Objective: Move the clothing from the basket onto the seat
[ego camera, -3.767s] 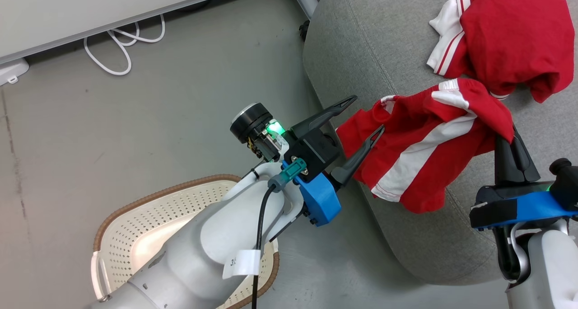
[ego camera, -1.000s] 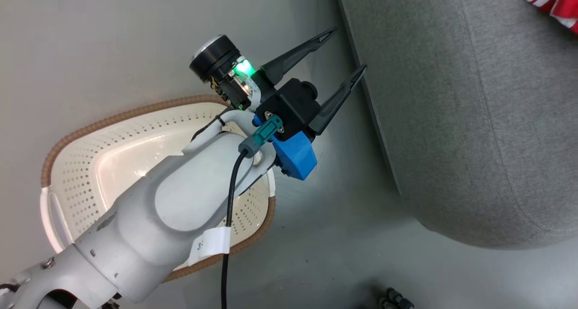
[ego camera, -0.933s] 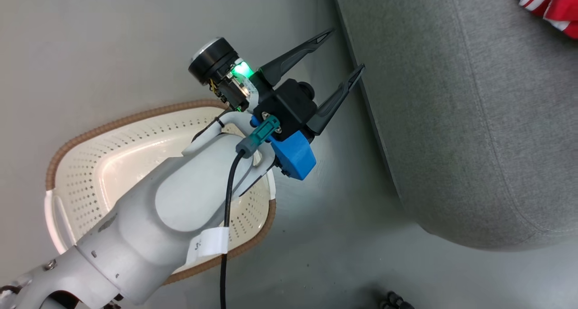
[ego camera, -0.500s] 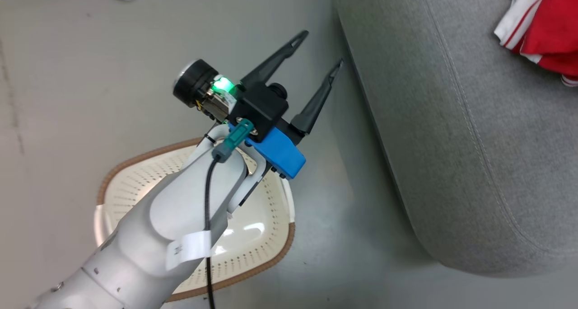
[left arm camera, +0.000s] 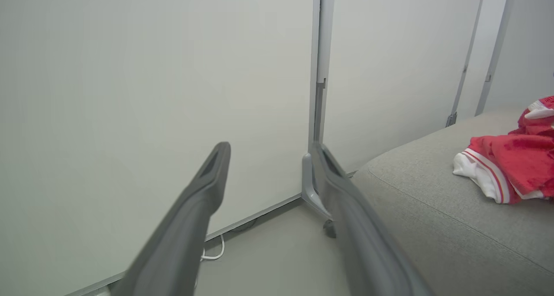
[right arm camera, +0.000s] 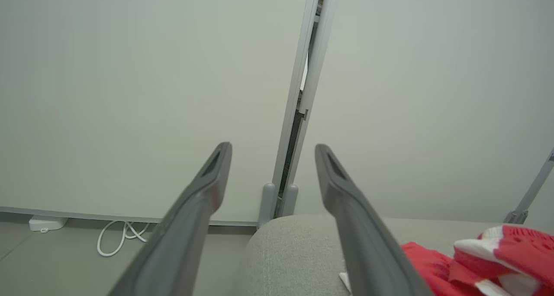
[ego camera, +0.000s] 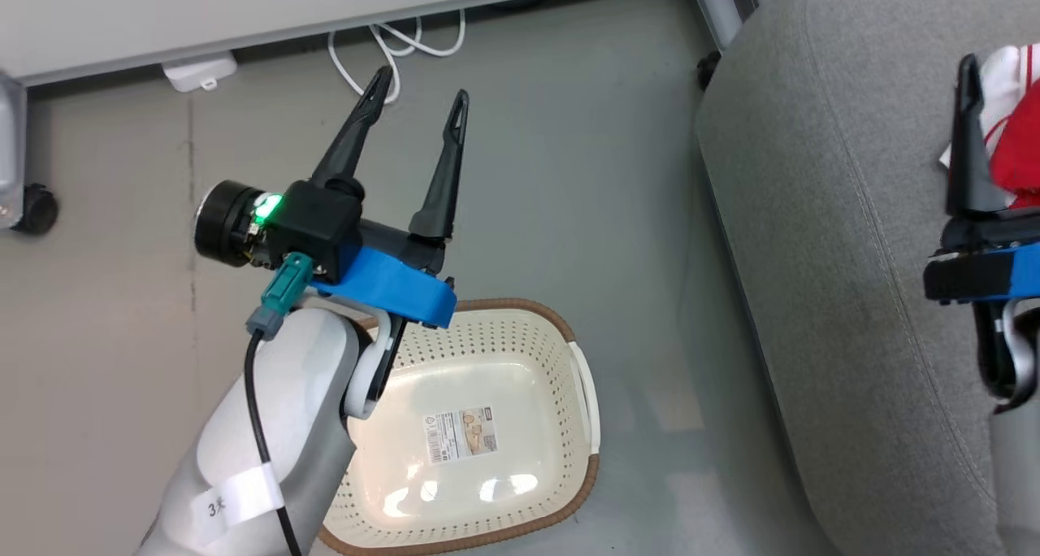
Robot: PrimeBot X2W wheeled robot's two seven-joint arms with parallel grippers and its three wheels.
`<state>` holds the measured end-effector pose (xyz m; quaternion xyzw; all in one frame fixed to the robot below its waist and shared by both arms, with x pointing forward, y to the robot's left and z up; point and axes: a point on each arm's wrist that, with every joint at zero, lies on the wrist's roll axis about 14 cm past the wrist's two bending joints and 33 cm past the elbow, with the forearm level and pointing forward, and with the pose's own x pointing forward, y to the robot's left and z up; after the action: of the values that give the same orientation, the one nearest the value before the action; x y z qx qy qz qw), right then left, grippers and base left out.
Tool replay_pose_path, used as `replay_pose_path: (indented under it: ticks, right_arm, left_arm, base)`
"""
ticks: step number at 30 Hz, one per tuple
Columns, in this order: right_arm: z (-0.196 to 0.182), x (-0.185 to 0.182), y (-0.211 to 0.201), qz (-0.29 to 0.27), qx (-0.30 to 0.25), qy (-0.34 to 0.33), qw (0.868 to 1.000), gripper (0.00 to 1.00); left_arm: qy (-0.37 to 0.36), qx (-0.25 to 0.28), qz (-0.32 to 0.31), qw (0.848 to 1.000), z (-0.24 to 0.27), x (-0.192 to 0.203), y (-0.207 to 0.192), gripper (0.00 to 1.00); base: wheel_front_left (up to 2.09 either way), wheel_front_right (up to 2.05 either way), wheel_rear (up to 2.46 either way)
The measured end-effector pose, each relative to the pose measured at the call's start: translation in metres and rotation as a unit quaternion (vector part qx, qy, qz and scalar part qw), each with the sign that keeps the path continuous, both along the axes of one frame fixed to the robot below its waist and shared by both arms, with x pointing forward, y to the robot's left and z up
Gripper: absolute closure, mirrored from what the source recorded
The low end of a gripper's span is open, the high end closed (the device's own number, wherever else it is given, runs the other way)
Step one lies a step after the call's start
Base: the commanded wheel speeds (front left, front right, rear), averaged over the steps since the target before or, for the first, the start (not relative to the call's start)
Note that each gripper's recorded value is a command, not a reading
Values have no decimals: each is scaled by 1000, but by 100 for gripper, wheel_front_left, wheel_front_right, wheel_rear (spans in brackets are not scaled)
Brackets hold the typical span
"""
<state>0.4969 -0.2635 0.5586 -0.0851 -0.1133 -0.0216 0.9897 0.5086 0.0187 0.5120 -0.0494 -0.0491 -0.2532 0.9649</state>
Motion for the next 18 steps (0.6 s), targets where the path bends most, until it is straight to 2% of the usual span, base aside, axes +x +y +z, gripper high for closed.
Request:
replay_pose_path:
  ticks: [10,18]
  right_arm:
    - [0,-6,65,80,32,4,996,0]
    - [-8,-28,84,99,58,19,993,0]
  left_arm:
    - [-6,-3,104,995,12,-28,71,0]
    - [-5,-3,171,985,13,-62,117,0]
  base:
    - [0,0,0]
    - [0,0,0]
